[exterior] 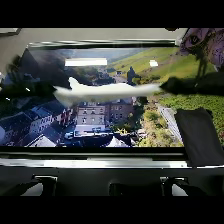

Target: Fold the clothes and pants, and hang the long-sleeved shirts on hangers.

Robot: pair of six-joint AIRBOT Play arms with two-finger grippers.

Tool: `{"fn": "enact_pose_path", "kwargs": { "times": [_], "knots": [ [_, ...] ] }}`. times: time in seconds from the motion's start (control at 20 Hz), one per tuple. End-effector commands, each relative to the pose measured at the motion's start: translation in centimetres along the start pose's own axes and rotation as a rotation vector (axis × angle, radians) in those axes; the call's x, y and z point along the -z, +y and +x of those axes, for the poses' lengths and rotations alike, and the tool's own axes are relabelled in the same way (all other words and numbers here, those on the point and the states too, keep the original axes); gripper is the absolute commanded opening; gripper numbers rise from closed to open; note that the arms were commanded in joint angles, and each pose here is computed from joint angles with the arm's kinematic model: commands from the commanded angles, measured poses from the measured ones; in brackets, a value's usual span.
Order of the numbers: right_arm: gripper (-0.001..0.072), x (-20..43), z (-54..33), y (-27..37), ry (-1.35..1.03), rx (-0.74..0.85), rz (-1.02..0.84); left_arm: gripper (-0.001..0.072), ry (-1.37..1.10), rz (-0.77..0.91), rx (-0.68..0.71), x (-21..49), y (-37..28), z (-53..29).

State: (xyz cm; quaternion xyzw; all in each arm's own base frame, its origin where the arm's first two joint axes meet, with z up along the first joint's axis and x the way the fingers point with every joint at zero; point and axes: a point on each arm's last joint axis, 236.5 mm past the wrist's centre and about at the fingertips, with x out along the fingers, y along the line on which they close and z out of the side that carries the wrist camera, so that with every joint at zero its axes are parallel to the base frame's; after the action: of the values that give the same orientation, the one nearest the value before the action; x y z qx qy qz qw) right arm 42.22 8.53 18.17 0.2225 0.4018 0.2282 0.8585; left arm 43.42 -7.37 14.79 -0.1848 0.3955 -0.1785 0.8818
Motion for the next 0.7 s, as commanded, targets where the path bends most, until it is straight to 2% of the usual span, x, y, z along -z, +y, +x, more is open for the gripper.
{"fn": "enact_pose_path", "kwargs": {
  "times": [0.0, 0.15, 0.3, 0.5, 0.65],
  "knots": [
    [0.0031, -8.0, -9.8, 9.0, -0.246, -0.010, -0.184, 0.0017, -0.274, 0.170, -0.186, -8.9, -4.6, -14.0],
    [0.0031, -8.5, -18.6, 16.2, -0.417, -0.007, -0.299, 0.0018, -0.477, 0.258, -0.206, -10.1, -10.4, -24.8],
    [0.0031, -6.4, -26.0, 20.3, -0.586, 0.050, -0.374, 0.0018, -0.628, 0.244, -0.248, -7.7, -13.0, -32.5],
    [0.0031, -4.2, -30.4, 20.3, -0.677, 0.160, -0.339, 0.0018, -0.732, 0.159, -0.319, -5.1, -12.8, -37.7],
    [0.0031, -4.7, -28.6, 18.3, -0.615, 0.188, -0.294, 0.0017, -0.663, 0.136, -0.331, -5.5, -11.4, -35.3]
  ]
}}
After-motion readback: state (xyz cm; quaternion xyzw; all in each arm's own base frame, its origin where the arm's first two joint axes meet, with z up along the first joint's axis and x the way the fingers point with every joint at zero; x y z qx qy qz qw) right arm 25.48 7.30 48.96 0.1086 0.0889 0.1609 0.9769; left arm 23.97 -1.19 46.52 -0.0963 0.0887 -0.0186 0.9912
